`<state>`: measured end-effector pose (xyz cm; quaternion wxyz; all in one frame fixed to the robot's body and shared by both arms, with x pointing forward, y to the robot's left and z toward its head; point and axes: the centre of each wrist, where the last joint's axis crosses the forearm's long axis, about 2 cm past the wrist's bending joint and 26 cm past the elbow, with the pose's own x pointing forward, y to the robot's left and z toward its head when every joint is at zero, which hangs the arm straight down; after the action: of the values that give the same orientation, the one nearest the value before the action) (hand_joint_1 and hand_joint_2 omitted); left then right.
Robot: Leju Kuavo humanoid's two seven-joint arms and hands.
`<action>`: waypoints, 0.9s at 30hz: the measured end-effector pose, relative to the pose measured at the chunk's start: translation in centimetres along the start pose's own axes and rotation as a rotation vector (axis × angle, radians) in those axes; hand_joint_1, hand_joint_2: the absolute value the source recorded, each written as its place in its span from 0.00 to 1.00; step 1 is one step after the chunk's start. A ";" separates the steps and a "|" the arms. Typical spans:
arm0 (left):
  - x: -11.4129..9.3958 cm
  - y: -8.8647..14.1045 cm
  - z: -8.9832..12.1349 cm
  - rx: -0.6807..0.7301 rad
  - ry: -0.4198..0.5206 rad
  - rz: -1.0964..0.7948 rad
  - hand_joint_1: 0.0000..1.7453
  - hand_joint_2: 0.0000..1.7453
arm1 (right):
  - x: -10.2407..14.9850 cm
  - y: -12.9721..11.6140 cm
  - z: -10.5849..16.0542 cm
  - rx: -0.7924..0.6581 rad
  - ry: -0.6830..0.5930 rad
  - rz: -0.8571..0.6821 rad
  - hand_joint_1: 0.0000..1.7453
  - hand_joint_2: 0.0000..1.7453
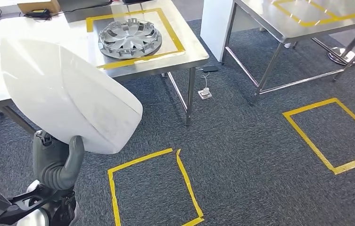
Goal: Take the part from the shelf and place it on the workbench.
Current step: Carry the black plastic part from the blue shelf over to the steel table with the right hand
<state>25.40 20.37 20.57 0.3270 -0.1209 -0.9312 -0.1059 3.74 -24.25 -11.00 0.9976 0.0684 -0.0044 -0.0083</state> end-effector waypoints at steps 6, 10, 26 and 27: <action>-0.3 0.0 -0.4 -0.010 -0.004 0.008 1.00 1.00 | -0.2 0.0 0.0 -0.002 0.007 -0.014 0.00 0.00; -0.4 0.1 -0.8 -0.011 -0.012 0.001 1.00 1.00 | -0.1 -0.1 0.0 -0.005 -0.005 -0.017 0.00 0.00; -0.8 0.7 -1.1 -0.004 -0.011 -0.016 1.00 1.00 | -0.1 -0.1 0.0 -0.005 -0.010 -0.017 0.00 0.00; -0.8 0.7 -1.1 -0.004 -0.011 -0.016 1.00 1.00 | 0.0 -0.1 0.0 -0.005 -0.011 -0.017 0.00 0.00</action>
<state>26.81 20.58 20.97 0.3208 -0.1147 -0.9338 -0.1095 3.72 -24.35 -11.02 0.9976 0.0661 -0.0092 -0.0169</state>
